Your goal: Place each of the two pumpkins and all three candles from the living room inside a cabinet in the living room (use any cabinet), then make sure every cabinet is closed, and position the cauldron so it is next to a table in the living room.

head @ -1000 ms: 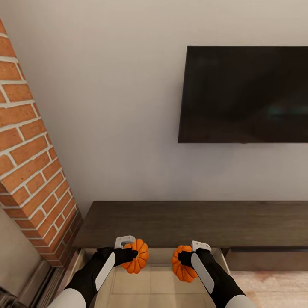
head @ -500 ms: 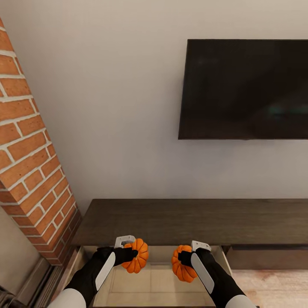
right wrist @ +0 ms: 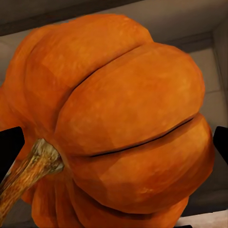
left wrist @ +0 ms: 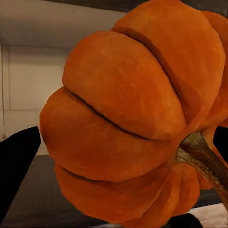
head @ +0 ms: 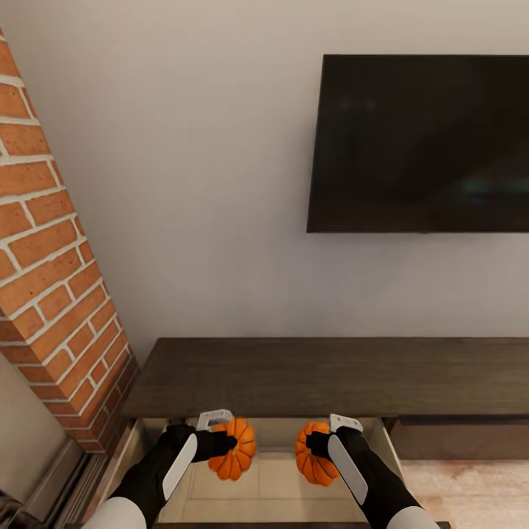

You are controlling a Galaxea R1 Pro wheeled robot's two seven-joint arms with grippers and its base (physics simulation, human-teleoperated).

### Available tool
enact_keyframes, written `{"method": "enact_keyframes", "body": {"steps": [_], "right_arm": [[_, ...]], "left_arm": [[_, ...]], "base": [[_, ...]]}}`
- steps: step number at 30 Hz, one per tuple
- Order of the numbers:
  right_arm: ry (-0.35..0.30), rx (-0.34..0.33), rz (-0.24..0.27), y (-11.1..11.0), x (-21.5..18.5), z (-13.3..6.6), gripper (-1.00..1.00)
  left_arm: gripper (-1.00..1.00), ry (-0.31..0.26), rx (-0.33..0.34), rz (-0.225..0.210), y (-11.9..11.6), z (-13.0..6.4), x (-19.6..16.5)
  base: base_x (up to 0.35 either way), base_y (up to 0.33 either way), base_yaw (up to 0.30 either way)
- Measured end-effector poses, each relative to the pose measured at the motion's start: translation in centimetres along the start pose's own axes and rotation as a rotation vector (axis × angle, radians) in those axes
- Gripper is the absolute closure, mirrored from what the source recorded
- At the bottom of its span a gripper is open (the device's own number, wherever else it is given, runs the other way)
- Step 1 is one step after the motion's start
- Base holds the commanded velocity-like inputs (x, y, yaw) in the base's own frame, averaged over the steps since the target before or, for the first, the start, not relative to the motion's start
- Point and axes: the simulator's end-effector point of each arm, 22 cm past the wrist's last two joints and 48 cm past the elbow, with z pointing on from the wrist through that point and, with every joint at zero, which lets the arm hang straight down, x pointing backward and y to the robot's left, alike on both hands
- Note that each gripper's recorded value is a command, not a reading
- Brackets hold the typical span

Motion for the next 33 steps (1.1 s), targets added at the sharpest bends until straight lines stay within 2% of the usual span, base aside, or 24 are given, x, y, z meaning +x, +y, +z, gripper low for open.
{"method": "enact_keyframes", "body": {"steps": [5, 21, 23, 28, 33], "right_arm": [[0.001, 0.001, 0.000, -0.1, 0.5, 0.8, 1.00], [0.008, 0.018, -0.005, -0.9, 2.4, 3.6, 1.00], [0.008, 0.035, -0.007, -1.3, 2.6, 3.9, 1.00], [0.005, 0.135, -0.013, -3.4, 3.1, 4.5, 1.00], [0.001, 0.156, -0.020, -3.8, 3.6, 5.3, 1.00]], "left_arm": [[1.00, 0.023, -0.002, -0.003, 0.4, 0.7, 0.9], [1.00, 0.025, -0.006, -0.004, 1.4, 3.3, 2.4], [1.00, 0.024, -0.006, -0.003, 1.5, 3.6, 2.6], [1.00, 0.023, -0.049, 0.002, 2.7, 4.4, 3.1], [1.00, 0.020, -0.082, -0.001, 3.5, 5.2, 3.6]], "base": [[0.000, 0.000, 0.000], [0.000, 0.000, 0.000], [0.000, 0.000, 0.000], [0.000, 0.000, 0.000], [0.000, 0.000, 0.000]]}}
